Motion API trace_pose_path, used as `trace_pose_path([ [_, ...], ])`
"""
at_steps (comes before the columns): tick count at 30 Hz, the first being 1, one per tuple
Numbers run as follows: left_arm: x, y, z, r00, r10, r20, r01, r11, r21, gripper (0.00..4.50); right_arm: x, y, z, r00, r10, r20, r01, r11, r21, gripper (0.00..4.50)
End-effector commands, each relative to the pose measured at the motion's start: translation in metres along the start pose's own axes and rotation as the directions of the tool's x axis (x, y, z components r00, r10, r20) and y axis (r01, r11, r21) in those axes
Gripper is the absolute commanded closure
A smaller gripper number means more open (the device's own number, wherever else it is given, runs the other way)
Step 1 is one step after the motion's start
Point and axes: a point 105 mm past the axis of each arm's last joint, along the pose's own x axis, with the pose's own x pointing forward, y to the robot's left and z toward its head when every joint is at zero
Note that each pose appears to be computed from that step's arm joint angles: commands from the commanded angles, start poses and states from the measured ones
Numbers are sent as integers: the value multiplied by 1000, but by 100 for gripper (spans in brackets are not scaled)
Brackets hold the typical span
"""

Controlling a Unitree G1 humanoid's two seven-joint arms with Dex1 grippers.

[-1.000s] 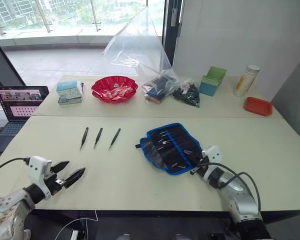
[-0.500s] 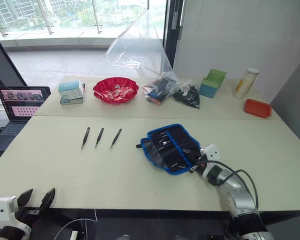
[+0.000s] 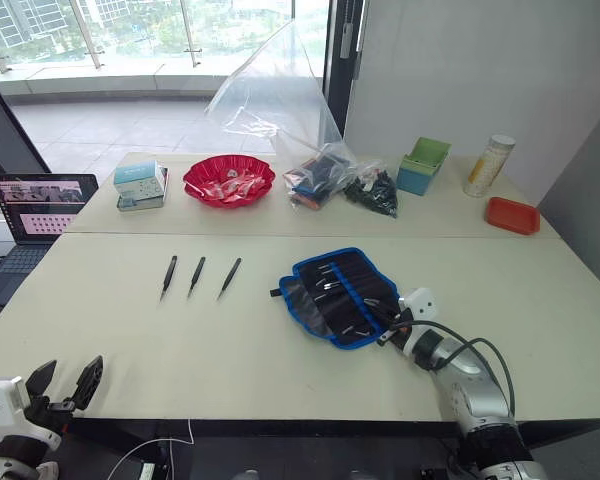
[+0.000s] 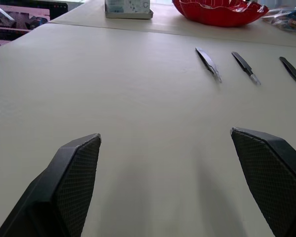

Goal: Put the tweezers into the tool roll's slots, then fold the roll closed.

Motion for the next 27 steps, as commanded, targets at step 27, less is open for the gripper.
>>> trace_pose_path([
  [27,148,-62,-4,994,66,-87,-62,997,55,30,2,7,3,1000,3,-7,-3,1000,-2,450],
])
